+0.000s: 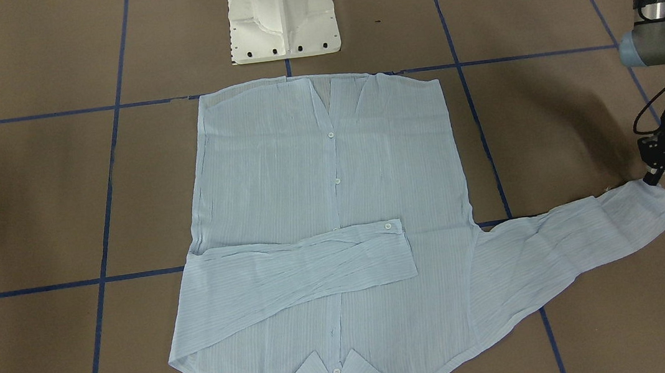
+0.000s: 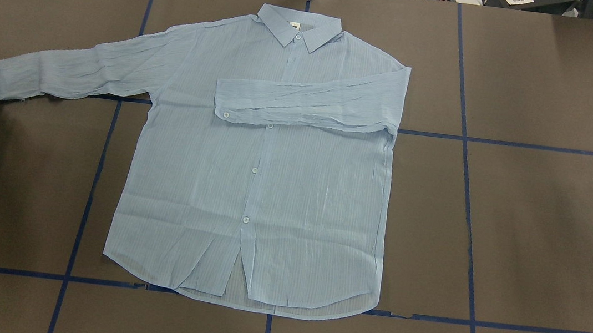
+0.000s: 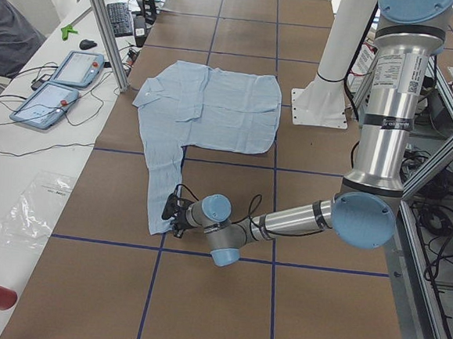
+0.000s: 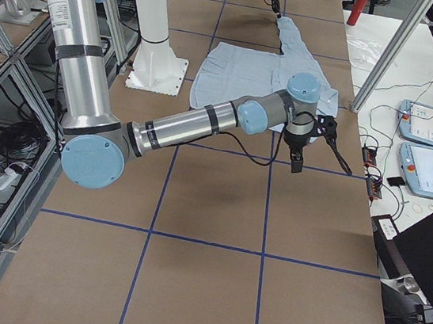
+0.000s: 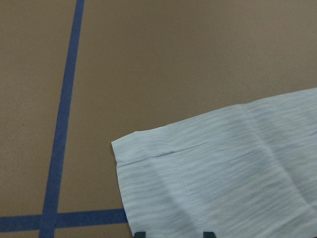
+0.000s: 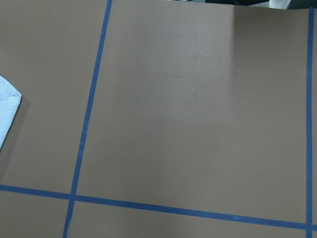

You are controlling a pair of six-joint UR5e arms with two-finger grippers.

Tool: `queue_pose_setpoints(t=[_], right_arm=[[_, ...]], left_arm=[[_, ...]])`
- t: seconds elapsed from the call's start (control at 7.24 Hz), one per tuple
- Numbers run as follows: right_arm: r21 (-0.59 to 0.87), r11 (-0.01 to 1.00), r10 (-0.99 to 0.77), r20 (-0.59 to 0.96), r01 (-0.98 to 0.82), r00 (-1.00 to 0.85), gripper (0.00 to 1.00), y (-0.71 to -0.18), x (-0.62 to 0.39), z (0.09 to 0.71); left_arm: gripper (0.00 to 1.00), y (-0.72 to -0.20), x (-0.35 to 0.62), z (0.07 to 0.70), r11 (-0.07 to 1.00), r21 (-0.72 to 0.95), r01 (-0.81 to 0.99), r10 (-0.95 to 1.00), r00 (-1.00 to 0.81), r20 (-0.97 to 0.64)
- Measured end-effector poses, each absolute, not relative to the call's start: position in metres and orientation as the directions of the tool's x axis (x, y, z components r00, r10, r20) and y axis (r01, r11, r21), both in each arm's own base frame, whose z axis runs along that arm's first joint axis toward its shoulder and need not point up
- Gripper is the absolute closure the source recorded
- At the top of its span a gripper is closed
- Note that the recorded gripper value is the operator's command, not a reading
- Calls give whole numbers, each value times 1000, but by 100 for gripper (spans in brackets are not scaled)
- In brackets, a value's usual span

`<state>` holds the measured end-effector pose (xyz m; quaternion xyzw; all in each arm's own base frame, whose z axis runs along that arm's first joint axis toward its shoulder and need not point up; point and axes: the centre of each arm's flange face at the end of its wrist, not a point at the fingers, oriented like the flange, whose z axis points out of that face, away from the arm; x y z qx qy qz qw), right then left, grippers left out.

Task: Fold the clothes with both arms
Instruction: 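Carry the grasped cuff with the left gripper across the chest over the first sleeve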

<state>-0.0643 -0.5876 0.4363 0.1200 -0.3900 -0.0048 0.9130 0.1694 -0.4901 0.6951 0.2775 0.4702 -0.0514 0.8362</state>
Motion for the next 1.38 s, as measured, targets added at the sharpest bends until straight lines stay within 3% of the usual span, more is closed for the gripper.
queue_pose_setpoints(t=[0.41,0.83,1.38], right_arm=[[216,973,-98,712,-85,695,0,-587,-64,439],[208,975,-93,717,-84,691,0,-587,-65,441],[196,977,-90,725,-79,683,0,-585,-66,445]], left_arm=[[100,-511,188,577,785,512,349,361,413,-836],[100,-575,238,417,695,605,389,523,304,-796],[100,-599,381,248,761,555,335,494,256,-831]])
